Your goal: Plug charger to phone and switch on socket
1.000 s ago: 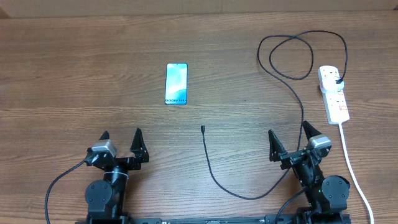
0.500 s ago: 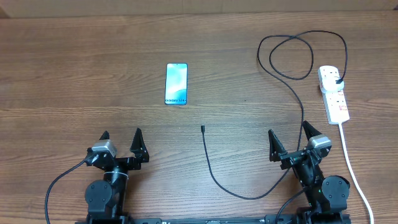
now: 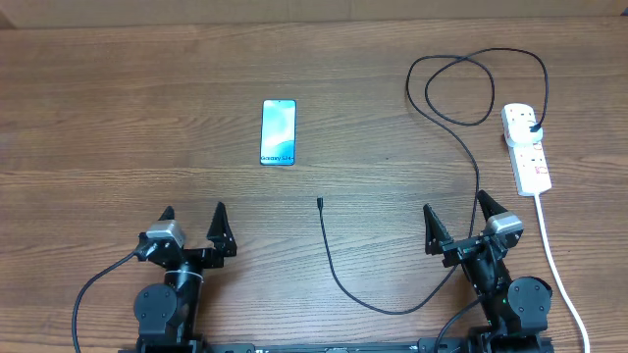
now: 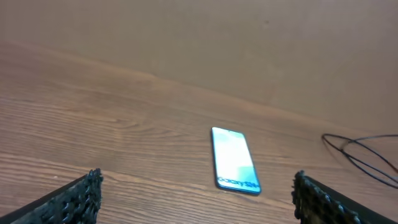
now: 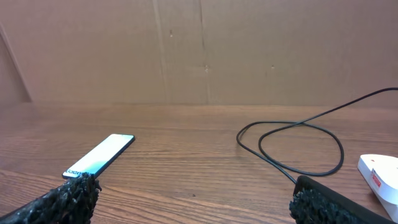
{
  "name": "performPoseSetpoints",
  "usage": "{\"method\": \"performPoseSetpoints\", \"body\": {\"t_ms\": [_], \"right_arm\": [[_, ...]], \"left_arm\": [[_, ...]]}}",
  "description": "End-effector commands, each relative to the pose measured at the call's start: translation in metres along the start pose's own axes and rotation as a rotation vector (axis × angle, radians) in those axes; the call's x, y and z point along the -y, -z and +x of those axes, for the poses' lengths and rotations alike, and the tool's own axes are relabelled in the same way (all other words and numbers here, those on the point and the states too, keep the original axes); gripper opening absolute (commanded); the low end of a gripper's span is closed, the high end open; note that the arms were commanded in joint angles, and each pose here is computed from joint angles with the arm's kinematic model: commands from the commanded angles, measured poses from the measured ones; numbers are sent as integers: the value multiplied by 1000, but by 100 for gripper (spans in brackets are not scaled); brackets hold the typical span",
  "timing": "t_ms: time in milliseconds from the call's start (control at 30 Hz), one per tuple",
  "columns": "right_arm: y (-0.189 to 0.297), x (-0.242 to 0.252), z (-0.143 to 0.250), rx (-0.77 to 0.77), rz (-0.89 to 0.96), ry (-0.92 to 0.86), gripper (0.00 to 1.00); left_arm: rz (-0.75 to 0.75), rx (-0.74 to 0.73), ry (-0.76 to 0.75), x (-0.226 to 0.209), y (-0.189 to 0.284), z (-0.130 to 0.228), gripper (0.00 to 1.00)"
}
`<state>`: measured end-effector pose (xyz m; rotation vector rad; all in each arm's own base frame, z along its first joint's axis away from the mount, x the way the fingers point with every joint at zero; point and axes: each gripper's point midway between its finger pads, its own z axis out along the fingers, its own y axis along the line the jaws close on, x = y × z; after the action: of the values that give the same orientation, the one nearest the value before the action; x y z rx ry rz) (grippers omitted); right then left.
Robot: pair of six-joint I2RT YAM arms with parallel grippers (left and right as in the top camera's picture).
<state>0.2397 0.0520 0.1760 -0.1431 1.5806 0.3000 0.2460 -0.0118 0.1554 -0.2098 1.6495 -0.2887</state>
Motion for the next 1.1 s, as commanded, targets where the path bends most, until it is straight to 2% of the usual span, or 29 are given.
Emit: {"method": "performPoseSetpoints", "body": {"t_ms": [0, 100, 200, 333, 567, 733, 900, 933, 1033, 1067], "right_arm": [[0, -3, 1, 5, -14, 3, 100], [0, -3, 1, 5, -14, 3, 100], [0, -3, 1, 5, -14, 3, 100], [0, -3, 1, 5, -14, 3, 100], [0, -3, 1, 5, -14, 3, 100], [0, -3, 1, 5, -14, 3, 100], [0, -3, 1, 5, -14, 3, 100], [0, -3, 2, 4, -14, 3, 100], [0, -3, 1, 5, -14, 3, 100], [0, -3, 1, 5, -14, 3, 100]], "left_arm": [[96, -28, 6, 21, 7, -10, 100], [105, -34, 7, 31, 19, -34, 100], [165, -23, 15, 55, 36, -75, 100], [203, -82, 27, 82, 51, -125, 100], [170, -351, 16, 110, 35, -190, 100], [122, -568, -18, 119, -2, -224, 100], [69, -798, 2, 113, -46, -213, 100], [56, -880, 37, 110, -67, -197, 100], [5, -995, 116, 99, -98, -163, 100], [1, -1064, 136, 93, -115, -140, 100]]}}
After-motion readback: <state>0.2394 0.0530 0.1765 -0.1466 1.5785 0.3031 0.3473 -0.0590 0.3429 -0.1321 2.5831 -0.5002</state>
